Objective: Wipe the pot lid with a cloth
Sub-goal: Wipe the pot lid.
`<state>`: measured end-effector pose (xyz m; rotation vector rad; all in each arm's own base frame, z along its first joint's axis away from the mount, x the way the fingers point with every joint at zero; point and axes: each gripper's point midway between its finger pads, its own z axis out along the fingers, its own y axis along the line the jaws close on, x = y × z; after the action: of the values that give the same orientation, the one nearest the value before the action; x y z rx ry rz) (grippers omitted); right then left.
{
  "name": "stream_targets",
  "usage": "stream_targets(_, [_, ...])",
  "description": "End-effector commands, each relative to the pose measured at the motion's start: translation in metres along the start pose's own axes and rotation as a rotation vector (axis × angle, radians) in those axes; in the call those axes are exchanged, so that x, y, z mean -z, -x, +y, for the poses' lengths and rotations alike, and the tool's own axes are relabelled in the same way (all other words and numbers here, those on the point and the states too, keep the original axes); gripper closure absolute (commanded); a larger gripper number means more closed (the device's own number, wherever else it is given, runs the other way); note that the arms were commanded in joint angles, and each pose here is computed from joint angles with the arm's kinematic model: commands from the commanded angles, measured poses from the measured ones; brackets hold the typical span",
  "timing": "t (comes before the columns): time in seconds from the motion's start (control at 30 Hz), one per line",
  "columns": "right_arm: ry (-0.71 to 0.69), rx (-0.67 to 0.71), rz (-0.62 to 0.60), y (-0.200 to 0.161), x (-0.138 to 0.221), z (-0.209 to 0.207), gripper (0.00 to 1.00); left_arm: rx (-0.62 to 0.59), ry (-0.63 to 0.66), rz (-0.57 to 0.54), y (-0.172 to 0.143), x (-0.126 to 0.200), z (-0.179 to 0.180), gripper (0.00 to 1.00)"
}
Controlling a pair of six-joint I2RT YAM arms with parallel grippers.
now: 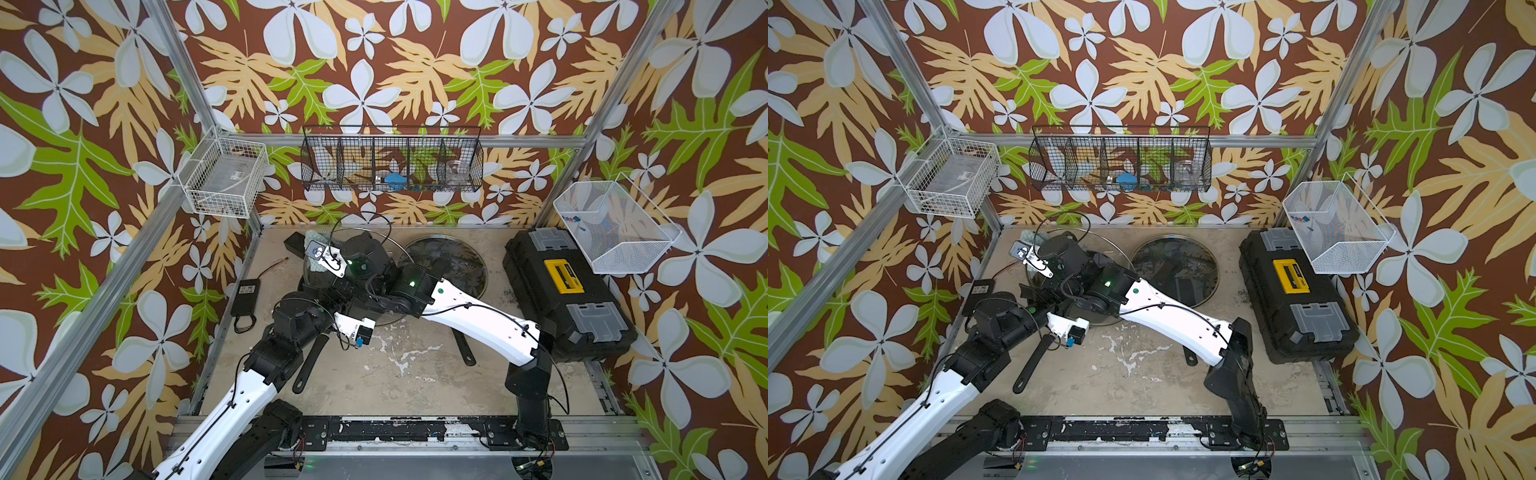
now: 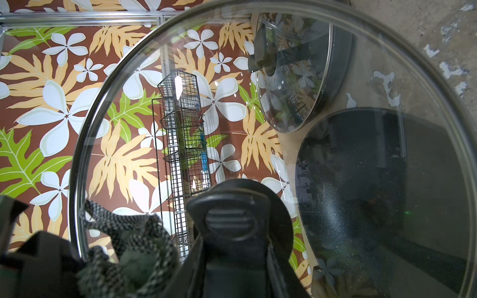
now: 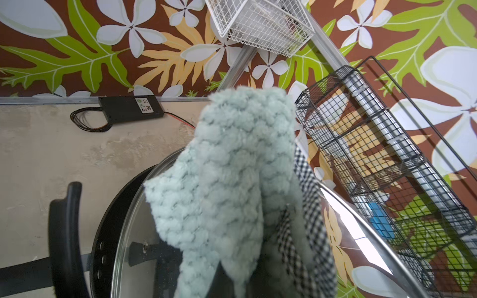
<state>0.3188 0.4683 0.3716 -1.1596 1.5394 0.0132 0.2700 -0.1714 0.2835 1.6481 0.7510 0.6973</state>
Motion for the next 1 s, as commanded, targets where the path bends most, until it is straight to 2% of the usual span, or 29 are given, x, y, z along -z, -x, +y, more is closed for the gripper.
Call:
stream_targets(0.0, [-0.11,-0.052,-0.042,0.011,0.012,-0.036,1.0,-0.028,0.157,0.007,-0.001,0.006,0.04,1.0])
stream_targets(0.1, [-0.17,-0.082,-0.039,0.007,0.022,-0.059,1.0,0.021,0.169,-0.017,0.003,0.008,0.044,1.0])
stream_targets(0.23, [-0.195,-0.101,-0.026,-0.006,0.033,-0.07,1.0,0.095,0.185,-0.065,0.01,0.012,0.048,1.0])
stream_targets(0.4, [-0.119,-0.103,-0.016,-0.019,0.04,-0.041,1.0,0.235,0.203,-0.097,0.013,0.015,0.053,1.0])
stream_targets(0.57, [-0.043,-0.057,0.006,-0.024,0.043,0.003,1.0,0.314,0.244,-0.09,0.01,0.019,0.062,1.0])
stream_targets(0.67, [-0.033,-0.066,0.014,-0.026,0.043,0.009,1.0,0.361,0.266,-0.088,0.007,0.02,0.069,1.0])
stream_targets(0.97, [-0.242,-0.139,-0.029,-0.015,0.072,-0.07,1.0,0.413,0.268,-0.05,0.001,0.02,0.061,1.0])
